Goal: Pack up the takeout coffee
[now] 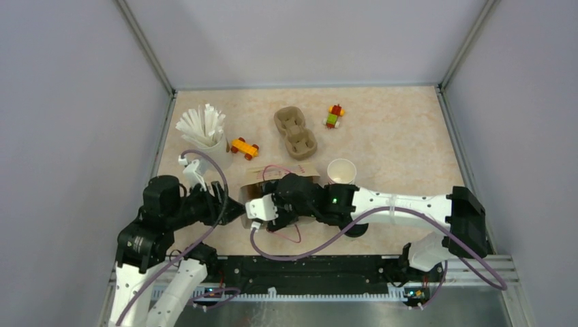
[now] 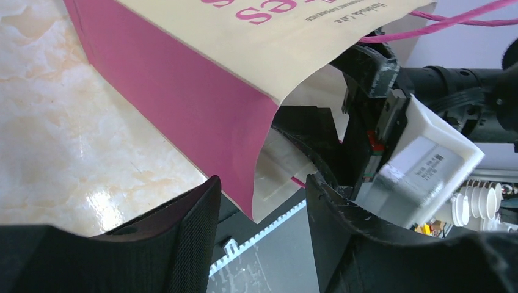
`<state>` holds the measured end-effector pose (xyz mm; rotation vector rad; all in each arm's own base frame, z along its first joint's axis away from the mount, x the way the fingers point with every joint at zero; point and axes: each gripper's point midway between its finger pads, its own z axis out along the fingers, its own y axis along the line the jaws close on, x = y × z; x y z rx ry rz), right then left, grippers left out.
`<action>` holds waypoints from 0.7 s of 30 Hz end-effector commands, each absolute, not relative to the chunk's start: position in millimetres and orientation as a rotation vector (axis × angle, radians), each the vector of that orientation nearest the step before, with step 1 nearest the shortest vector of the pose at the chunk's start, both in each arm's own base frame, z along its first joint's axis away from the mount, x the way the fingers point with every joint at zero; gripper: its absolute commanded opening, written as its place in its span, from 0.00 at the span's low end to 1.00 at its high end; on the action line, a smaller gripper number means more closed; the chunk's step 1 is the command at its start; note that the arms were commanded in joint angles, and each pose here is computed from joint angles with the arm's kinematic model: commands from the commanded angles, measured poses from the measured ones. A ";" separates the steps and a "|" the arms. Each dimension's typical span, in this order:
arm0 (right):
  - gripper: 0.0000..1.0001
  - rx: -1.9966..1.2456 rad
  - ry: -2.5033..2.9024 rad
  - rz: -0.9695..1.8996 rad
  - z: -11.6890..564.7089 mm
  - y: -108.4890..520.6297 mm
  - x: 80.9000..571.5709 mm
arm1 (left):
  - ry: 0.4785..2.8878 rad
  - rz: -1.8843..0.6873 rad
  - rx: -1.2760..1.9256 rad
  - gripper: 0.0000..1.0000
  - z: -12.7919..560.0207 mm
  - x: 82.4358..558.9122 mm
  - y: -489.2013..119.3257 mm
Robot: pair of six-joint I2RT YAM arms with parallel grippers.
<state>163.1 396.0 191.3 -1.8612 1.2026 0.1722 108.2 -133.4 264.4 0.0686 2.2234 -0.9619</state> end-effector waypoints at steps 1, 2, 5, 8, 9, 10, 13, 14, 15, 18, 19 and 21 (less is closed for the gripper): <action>0.65 -1.752 1.153 0.211 223.9 421.0 164.9 | 2.207 -0.946 -0.011 0.58 259.6 121.2 -131.6; 0.65 -1.751 1.151 0.210 223.5 422.0 165.2 | 2.200 -0.947 -0.021 0.56 259.7 124.3 -131.9; 0.65 -1.751 1.147 0.212 222.6 423.2 165.4 | 2.203 -0.957 -0.041 0.55 255.8 129.7 -133.8; 0.65 -1.750 1.143 0.211 222.7 423.3 165.3 | 2.202 -0.950 -0.044 0.52 251.7 133.1 -133.7; 0.65 -1.748 1.141 0.211 223.5 423.0 165.4 | 2.199 -0.950 -0.042 0.50 251.5 134.2 -133.9; 0.65 -1.753 1.137 0.207 222.5 422.2 165.2 | 2.195 -0.951 -0.039 0.47 251.9 135.0 -134.2; 0.65 -1.772 1.121 0.193 221.4 419.0 164.8 | 2.183 -0.958 -0.028 0.38 254.6 136.6 -135.6; 0.65 -1.778 1.112 0.187 222.1 417.9 165.2 | 2.182 -0.961 -0.026 0.35 255.0 136.8 -136.0; 0.65 -1.784 1.099 0.179 223.8 417.3 165.4 | 2.182 -0.961 -0.026 0.30 255.0 136.7 -136.1; 0.65 -1.802 1.057 0.153 229.6 418.1 167.0 | 2.172 -0.974 -0.008 0.19 256.1 135.9 -137.9; 0.65 -1.817 1.040 0.139 230.0 418.7 167.8 | 2.168 -0.980 0.000 0.17 256.1 135.5 -138.7; 0.65 -1.851 1.000 0.111 228.9 420.8 168.9 | 2.171 -0.995 0.019 0.12 254.8 134.5 -140.9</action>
